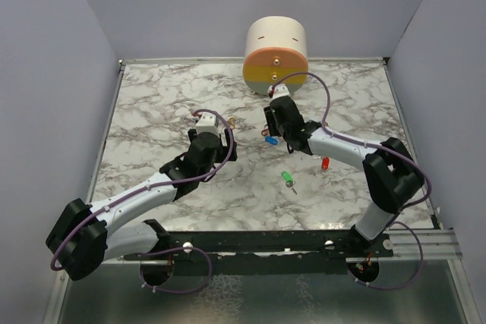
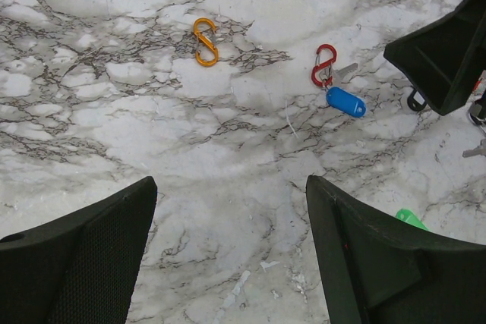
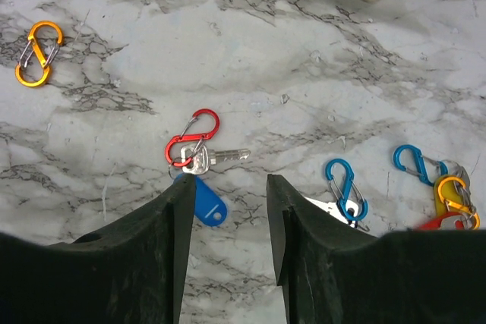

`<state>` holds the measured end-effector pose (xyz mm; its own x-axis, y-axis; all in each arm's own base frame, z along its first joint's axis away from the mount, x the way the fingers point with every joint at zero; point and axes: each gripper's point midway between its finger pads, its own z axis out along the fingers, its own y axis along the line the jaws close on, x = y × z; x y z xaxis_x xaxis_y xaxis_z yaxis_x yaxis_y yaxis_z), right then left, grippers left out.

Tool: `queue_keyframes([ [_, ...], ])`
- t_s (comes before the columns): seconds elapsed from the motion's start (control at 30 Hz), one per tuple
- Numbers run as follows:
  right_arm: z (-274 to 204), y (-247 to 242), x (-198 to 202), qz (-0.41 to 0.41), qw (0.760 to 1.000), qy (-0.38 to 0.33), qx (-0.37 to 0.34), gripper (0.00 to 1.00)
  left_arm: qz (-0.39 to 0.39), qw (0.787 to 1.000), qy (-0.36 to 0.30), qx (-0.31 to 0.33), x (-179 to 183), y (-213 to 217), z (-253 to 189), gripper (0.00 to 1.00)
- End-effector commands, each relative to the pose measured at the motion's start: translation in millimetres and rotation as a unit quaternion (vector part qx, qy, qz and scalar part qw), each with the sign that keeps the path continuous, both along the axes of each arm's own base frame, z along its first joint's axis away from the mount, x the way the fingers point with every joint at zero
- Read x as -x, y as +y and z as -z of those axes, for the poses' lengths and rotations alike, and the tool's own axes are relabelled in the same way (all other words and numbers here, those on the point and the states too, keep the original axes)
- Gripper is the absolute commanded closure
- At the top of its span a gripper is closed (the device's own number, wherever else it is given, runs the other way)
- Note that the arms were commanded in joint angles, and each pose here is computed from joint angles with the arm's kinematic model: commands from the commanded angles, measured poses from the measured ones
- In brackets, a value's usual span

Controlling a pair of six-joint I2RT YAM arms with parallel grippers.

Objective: Put the keys on the keyring

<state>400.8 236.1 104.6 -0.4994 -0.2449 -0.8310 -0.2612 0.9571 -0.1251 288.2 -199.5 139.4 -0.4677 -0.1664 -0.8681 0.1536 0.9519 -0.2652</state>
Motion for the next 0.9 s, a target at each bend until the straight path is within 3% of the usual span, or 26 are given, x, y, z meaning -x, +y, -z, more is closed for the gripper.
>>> queue_keyframes([
  [0.0, -6.7, -4.2, 27.3, -0.012, 0.999, 0.028, -0.028, 0.56, -0.001, 1.000, -0.006, 0.012, -2.5, -2.4, -5.7, 0.19],
  [0.47, 24.8, -21.8, 130.1, -0.027, 0.980, 0.169, -0.099, 0.55, -0.002, 1.000, 0.010, -0.005, -6.7, -4.5, 10.7, 0.19],
  [0.87, 22.1, -36.2, 143.6, -0.015, 0.982, 0.158, -0.104, 0.55, -0.018, 0.999, 0.028, -0.035, -30.2, -4.4, 28.3, 0.17],
])
